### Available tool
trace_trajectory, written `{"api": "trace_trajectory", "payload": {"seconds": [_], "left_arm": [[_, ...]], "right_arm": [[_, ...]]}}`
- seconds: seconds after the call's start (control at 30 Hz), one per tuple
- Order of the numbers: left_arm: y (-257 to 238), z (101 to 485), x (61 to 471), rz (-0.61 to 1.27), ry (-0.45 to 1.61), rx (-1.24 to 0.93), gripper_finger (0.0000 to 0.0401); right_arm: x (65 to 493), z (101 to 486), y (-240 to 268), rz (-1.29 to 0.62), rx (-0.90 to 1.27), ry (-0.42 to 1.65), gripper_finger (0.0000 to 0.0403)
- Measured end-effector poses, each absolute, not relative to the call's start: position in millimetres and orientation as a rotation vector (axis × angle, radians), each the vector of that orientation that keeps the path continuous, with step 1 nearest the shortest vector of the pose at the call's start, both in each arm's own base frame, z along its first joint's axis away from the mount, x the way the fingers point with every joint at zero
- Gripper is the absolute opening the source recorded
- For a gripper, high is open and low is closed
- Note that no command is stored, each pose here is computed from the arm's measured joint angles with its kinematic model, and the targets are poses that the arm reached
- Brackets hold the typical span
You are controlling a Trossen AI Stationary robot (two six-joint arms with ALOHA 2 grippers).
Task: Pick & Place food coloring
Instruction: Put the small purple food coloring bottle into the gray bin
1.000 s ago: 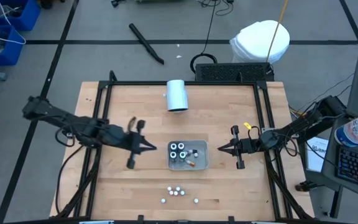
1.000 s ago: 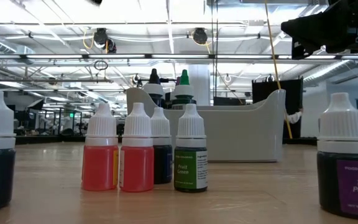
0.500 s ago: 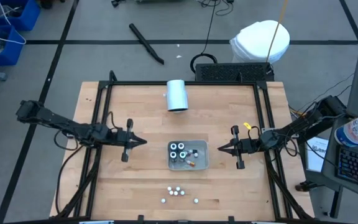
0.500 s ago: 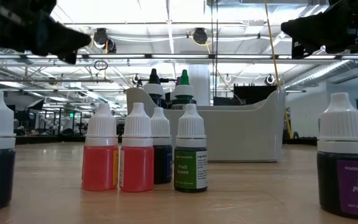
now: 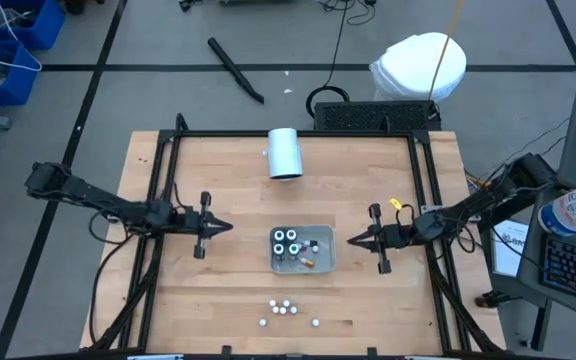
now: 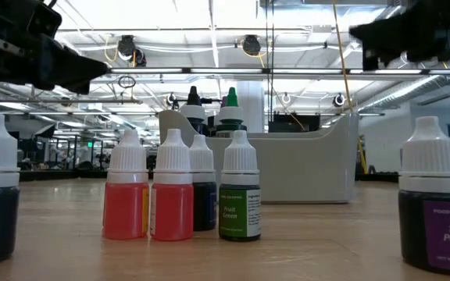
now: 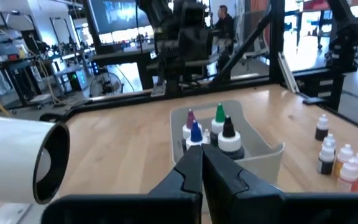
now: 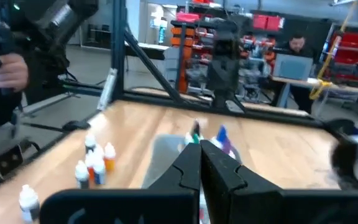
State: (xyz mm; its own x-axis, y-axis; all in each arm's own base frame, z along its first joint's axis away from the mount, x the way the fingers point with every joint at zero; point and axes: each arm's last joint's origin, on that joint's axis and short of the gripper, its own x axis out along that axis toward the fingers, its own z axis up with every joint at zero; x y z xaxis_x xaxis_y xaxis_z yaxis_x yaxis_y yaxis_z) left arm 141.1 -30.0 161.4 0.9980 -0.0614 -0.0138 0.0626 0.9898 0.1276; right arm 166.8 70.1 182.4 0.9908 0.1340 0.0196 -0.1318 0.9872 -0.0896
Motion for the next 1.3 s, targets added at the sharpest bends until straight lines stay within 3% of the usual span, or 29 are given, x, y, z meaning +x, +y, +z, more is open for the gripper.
{"api": "trace_trajectory", "payload": {"seconds": [0.3,0.5,0.73,0.97,1.13,1.3], "left_arm": [[-30,158,141,-0.063,0.040,0.097,0.0055],[-30,159,141,-0.062,0.037,0.041,0.0057],[-30,159,141,-0.062,0.033,0.021,0.0058],[-30,159,141,-0.062,0.034,0.024,0.0058],[-30,159,141,-0.062,0.040,0.025,0.0058],[-30,157,141,-0.062,0.062,0.029,0.0058]], "right_arm": [[226,260,137,0.252,-0.183,0.286,0.0000],[265,279,186,0.274,-0.160,0.481,0.0013],[295,241,234,0.398,-0.199,0.646,0.0097],[315,200,249,0.411,-0.230,0.651,0.0197],[320,185,253,0.430,-0.204,0.674,0.0220],[322,173,255,0.462,-0.197,0.707,0.0213]]}}
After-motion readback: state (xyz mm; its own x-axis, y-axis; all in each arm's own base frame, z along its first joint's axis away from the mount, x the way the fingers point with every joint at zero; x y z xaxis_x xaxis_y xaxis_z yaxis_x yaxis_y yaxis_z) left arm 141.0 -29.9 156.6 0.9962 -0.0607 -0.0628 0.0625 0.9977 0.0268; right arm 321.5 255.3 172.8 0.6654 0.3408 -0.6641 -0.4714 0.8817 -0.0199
